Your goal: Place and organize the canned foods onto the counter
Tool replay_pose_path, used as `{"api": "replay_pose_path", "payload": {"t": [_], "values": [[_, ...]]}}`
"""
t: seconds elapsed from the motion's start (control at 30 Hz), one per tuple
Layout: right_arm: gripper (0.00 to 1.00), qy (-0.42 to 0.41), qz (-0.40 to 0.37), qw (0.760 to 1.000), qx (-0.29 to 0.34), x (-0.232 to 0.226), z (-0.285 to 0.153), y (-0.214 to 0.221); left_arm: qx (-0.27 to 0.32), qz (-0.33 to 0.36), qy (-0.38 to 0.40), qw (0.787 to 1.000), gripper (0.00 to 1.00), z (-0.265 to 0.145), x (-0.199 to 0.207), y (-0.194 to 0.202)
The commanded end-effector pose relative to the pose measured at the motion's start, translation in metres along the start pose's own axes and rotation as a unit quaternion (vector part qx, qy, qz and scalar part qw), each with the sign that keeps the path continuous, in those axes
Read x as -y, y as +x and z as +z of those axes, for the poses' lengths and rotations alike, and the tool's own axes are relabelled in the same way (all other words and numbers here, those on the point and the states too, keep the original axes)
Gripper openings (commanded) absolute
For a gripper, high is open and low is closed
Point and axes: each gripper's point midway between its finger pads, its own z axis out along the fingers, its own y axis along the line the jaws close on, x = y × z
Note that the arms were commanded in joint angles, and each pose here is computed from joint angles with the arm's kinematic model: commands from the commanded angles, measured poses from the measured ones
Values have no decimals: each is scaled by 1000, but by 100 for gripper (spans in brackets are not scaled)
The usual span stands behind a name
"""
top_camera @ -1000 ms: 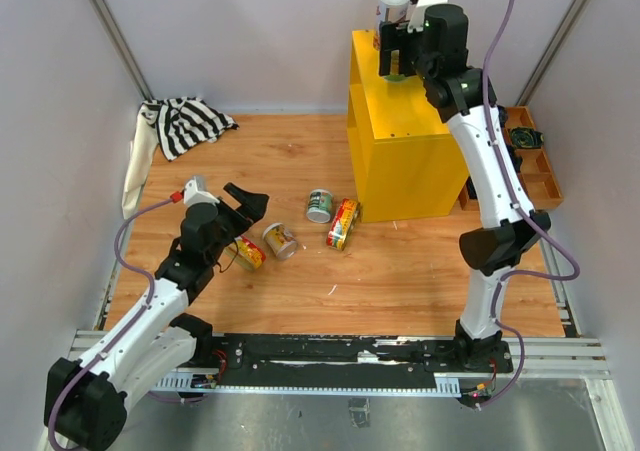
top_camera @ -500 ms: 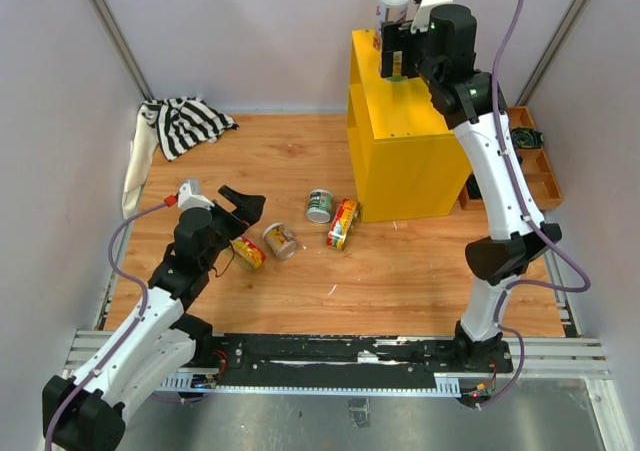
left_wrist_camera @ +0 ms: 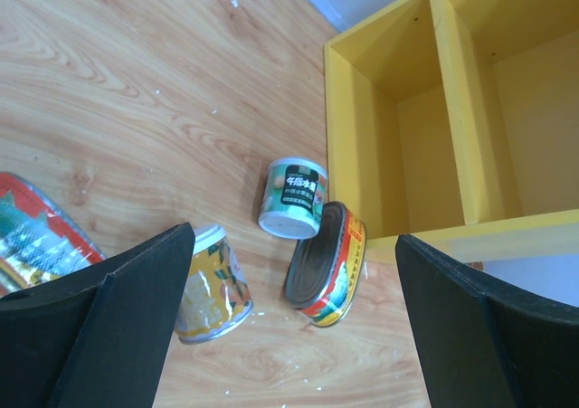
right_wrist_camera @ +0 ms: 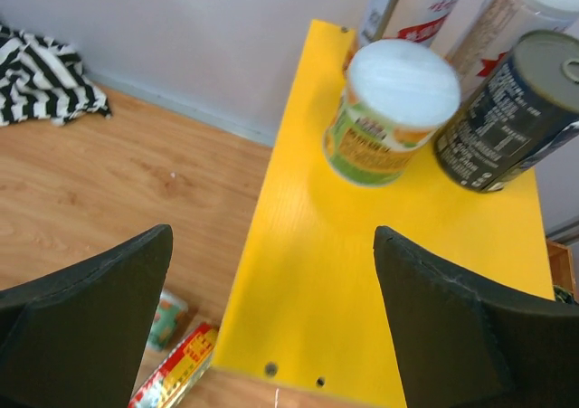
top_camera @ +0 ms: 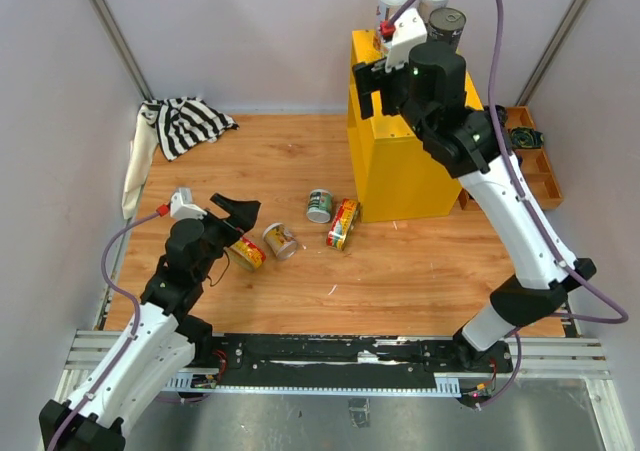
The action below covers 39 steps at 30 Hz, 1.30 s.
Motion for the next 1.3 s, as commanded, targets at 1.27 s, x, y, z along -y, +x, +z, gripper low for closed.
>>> {"api": "replay_pose_path", "payload": {"t": [1.27], "values": [[100, 31, 63, 941, -330, -193, 28, 253, 7, -17, -20, 1000, 98, -19, -27, 8]]}}
